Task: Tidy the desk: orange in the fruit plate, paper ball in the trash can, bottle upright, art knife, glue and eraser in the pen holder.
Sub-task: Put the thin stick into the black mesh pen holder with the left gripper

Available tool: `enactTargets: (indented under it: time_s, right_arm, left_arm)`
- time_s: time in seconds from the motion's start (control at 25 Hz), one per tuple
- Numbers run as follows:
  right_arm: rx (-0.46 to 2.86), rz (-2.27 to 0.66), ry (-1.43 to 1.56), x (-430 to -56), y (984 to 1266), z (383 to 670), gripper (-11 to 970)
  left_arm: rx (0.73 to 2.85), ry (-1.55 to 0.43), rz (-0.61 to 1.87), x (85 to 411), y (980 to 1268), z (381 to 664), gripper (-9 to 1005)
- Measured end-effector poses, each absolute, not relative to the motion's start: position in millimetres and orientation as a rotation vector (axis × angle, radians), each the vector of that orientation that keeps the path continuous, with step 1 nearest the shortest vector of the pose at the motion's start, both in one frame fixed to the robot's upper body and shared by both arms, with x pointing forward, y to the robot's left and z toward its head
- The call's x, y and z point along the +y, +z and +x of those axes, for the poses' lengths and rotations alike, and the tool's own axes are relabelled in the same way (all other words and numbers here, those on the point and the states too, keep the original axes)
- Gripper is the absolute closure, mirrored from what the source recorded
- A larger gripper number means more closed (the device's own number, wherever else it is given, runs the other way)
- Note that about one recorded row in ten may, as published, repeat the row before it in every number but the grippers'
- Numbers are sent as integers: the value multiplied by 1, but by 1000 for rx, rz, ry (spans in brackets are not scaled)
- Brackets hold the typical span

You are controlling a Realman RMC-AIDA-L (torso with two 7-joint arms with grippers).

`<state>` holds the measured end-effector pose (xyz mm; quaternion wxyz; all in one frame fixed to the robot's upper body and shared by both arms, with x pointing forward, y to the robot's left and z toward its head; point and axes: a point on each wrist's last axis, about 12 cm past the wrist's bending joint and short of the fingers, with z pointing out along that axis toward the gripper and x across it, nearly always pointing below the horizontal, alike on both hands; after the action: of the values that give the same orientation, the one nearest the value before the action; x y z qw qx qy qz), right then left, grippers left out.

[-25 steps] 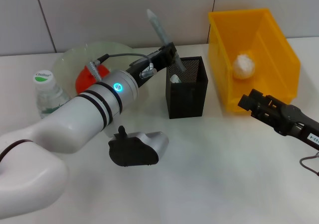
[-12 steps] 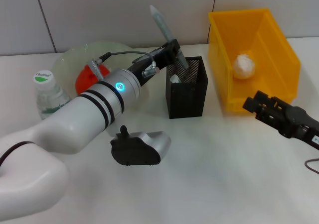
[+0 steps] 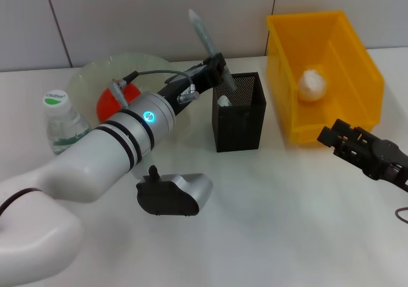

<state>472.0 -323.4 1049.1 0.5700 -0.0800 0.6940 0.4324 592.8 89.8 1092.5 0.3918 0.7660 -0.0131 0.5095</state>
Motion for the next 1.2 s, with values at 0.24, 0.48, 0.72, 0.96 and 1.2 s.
enactTargets:
  time_s: [0.24,0.48,0.72,0.96,1.2]
  right_arm:
    - [1619,-187,1021,-321,1051,475,226]
    - [1611,-184,1026,-318,1051,478,226]
    - [1598,-186,1059,-316,1055,481,226]
    - [1598,-185,1061,-316,1056,481,226]
    - [1599,-185,1059,-316,1055,480,226]
  left_arm:
    - [-41,1292,1945,89,1091,591,828]
    - [-67,1282,1942,86,1090,587,825]
    - [-111,1283,1947,83,1088,585,822]
    - [-100,1283,1955,85,1087,586,819]
    - [-95,1291,1946,86,1088,587,816]
